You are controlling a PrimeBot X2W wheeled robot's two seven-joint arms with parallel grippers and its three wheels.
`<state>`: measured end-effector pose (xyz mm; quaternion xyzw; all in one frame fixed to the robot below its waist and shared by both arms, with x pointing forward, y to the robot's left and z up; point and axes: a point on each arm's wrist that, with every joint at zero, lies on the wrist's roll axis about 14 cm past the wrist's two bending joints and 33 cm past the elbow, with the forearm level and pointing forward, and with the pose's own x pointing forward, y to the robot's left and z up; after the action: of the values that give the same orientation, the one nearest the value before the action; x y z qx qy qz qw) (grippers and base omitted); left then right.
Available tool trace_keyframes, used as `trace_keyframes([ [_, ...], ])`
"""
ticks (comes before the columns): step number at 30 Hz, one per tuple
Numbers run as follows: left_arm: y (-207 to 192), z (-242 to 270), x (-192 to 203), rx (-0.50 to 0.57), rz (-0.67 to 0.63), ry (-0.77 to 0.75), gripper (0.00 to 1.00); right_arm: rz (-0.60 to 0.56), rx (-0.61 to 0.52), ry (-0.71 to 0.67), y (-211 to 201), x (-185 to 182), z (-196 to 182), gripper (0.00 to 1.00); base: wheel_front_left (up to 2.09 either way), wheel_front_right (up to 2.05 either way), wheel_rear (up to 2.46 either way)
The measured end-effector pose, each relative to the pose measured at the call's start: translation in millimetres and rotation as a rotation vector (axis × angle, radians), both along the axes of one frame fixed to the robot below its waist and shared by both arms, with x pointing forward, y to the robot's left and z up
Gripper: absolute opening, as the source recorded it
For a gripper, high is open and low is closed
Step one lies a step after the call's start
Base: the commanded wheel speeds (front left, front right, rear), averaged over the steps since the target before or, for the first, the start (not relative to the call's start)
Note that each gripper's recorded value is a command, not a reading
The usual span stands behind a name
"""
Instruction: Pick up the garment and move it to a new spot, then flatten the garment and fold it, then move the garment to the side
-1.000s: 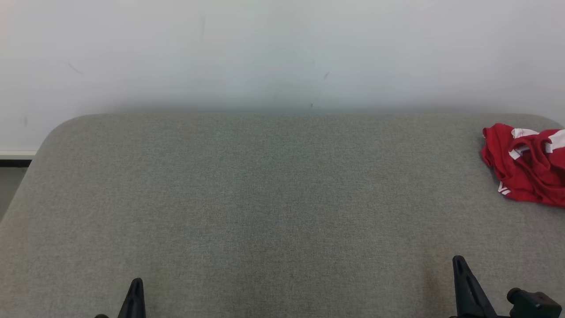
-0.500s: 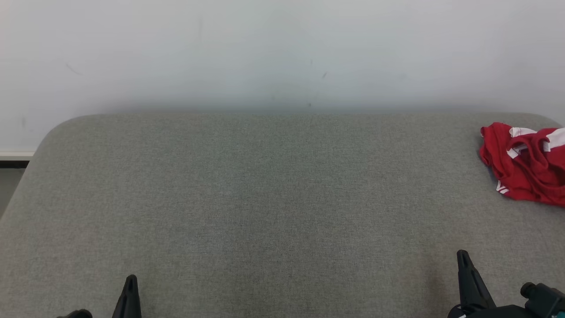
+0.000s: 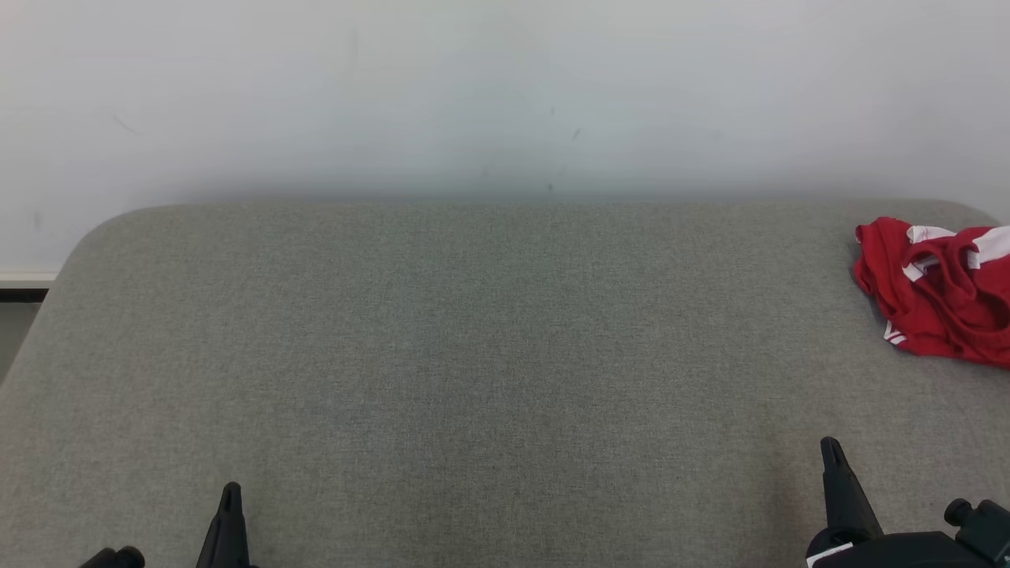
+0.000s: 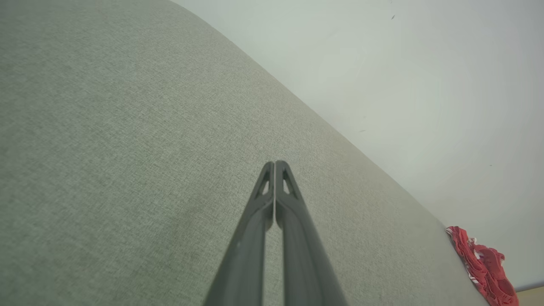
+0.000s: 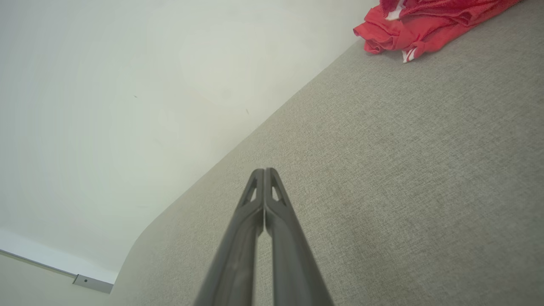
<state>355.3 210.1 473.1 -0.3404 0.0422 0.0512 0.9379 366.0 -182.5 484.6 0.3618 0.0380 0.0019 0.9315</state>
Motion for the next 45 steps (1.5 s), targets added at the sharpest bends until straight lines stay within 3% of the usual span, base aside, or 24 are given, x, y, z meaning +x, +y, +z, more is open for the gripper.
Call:
trace_keyframes([
  [45, -5, 15, 20, -0.526, 0.016, -0.054, 0.00, -0.047, 0.495, -0.010, -9, 14, 10, 0.00, 0.00, 0.00, 0.00],
])
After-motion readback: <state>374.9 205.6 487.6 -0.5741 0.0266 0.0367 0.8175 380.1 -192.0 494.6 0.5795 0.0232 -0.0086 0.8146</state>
